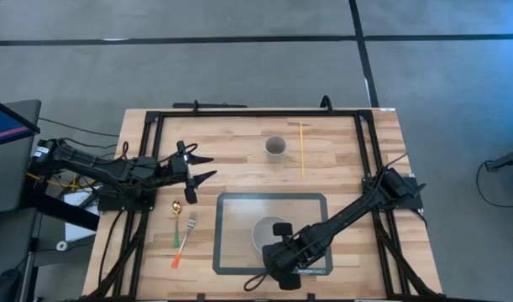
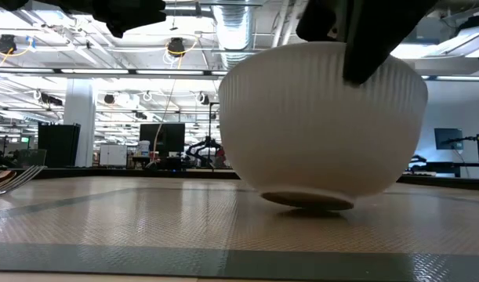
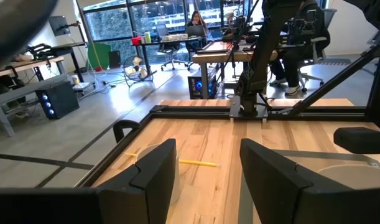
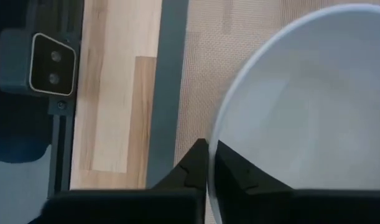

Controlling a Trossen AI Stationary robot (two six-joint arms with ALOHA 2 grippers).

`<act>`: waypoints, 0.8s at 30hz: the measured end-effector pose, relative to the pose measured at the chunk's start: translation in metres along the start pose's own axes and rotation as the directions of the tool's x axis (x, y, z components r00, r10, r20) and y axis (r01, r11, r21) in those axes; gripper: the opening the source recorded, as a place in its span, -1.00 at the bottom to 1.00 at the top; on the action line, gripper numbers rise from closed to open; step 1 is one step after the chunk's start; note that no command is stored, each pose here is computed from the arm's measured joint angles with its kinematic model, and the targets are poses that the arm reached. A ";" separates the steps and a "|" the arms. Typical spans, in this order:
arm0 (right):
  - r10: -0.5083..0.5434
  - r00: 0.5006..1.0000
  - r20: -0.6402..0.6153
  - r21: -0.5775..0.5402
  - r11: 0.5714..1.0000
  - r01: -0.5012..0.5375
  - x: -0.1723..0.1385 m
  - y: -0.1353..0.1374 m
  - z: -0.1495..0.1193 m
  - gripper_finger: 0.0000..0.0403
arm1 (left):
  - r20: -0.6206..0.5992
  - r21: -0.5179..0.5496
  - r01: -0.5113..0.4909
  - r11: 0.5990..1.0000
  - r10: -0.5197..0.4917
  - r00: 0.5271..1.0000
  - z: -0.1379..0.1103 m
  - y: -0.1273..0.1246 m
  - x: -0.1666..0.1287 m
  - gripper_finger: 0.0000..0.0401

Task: Pick & Place Utensil
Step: Put the gray bowl on the brown mat, then put the orange fork into the gray bowl on the brown mat

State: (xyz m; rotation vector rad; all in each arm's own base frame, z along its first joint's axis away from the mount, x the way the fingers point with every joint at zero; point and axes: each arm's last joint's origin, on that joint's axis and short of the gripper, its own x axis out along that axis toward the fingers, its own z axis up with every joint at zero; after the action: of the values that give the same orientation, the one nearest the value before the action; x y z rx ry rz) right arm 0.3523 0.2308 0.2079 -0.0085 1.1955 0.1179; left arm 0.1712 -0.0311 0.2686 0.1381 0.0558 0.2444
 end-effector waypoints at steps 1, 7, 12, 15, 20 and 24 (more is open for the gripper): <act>-0.001 1.000 0.002 0.019 1.000 0.001 0.000 -0.001 0.001 -0.97 | 0.000 0.000 0.000 1.000 0.000 1.000 0.000 0.000 0.000 -0.09; 0.009 1.000 0.018 0.058 0.998 -0.010 0.000 0.000 0.002 -0.78 | -0.001 0.001 0.000 1.000 0.000 1.000 0.000 0.000 0.000 -0.09; 0.016 0.999 0.030 0.099 0.995 -0.019 -0.001 0.001 0.003 -0.54 | -0.003 0.002 0.000 1.000 0.000 1.000 0.000 0.000 0.000 -0.09; 0.043 0.999 0.032 0.154 0.987 -0.048 -0.002 0.002 0.004 -0.45 | -0.003 0.002 0.000 1.000 0.000 1.000 0.000 0.000 0.000 -0.09; 0.099 0.992 0.078 0.191 0.975 -0.113 -0.015 0.007 0.015 -0.37 | -0.003 0.002 0.000 1.000 0.000 1.000 0.000 0.000 0.000 -0.09; 0.112 0.988 0.107 0.174 0.976 -0.130 -0.031 0.010 0.026 -0.37 | -0.003 0.001 0.000 1.000 0.000 1.000 0.000 0.000 0.000 -0.09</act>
State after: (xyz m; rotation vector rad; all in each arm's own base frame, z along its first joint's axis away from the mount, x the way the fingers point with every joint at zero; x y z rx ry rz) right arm 0.3639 0.2397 0.2468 0.2271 1.1059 0.1152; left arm 0.1712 -0.0311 0.2683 0.1389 0.0588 0.2442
